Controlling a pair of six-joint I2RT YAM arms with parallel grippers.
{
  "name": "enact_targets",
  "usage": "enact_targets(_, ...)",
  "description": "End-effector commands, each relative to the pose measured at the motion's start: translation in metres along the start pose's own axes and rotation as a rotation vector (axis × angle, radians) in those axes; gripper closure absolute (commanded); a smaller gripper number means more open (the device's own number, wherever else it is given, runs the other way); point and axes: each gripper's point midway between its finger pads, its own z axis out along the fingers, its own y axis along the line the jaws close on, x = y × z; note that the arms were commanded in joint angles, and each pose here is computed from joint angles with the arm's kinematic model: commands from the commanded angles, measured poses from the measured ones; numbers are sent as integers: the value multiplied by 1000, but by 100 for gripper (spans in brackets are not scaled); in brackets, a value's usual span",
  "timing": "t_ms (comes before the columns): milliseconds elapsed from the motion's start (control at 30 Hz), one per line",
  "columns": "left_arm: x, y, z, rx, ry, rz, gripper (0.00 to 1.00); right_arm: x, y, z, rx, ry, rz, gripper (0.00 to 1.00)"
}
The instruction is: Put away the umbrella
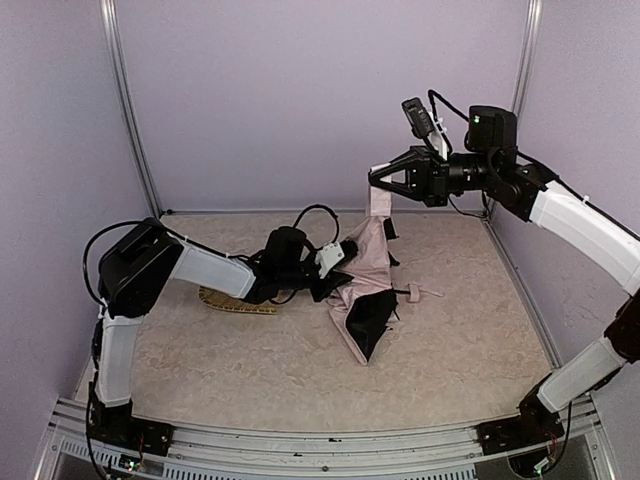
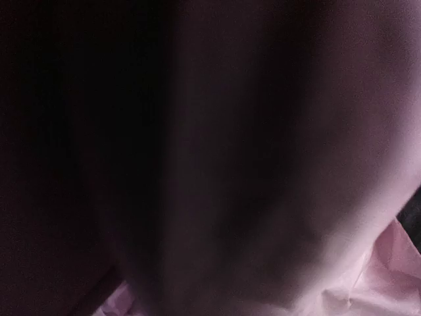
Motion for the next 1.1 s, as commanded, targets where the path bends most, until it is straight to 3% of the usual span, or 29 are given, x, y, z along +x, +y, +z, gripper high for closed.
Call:
enact_targets(0, -14, 53, 26, -220, -17, -137, 95, 10, 15, 9, -64, -6, 40, 100)
enact_targets(133, -8, 90, 44, -294, 20, -243, 100, 75, 52, 39, -171, 84, 133, 100)
enact_targets(367, -3, 120, 34, -214, -32, -371, 97, 255, 90, 41, -142, 284, 489, 100)
enact_targets(567, -8, 128, 30, -167, -27, -330, 92, 325, 98, 28, -92, 375, 615, 100)
enact_targets(633, -9, 127, 32, -143, -12, -324, 80, 336, 94, 30, -86, 391, 621, 100)
enact_targets(733, 4, 125, 27, -145, 69, -319, 36, 343, 87, 36, -88, 409, 621, 100)
enact_targets(800, 8, 124, 16, -159, 125, -302, 19, 339, 82, 41, -86, 400, 599, 100)
enact_targets(933, 35, 114, -18, -210, 270, -253, 3, 316, 72, 49, -75, 349, 523, 100)
enact_targets(1067, 76, 112, -55, -361, 515, -92, 1, 294, 65, 56, -70, 313, 471, 100)
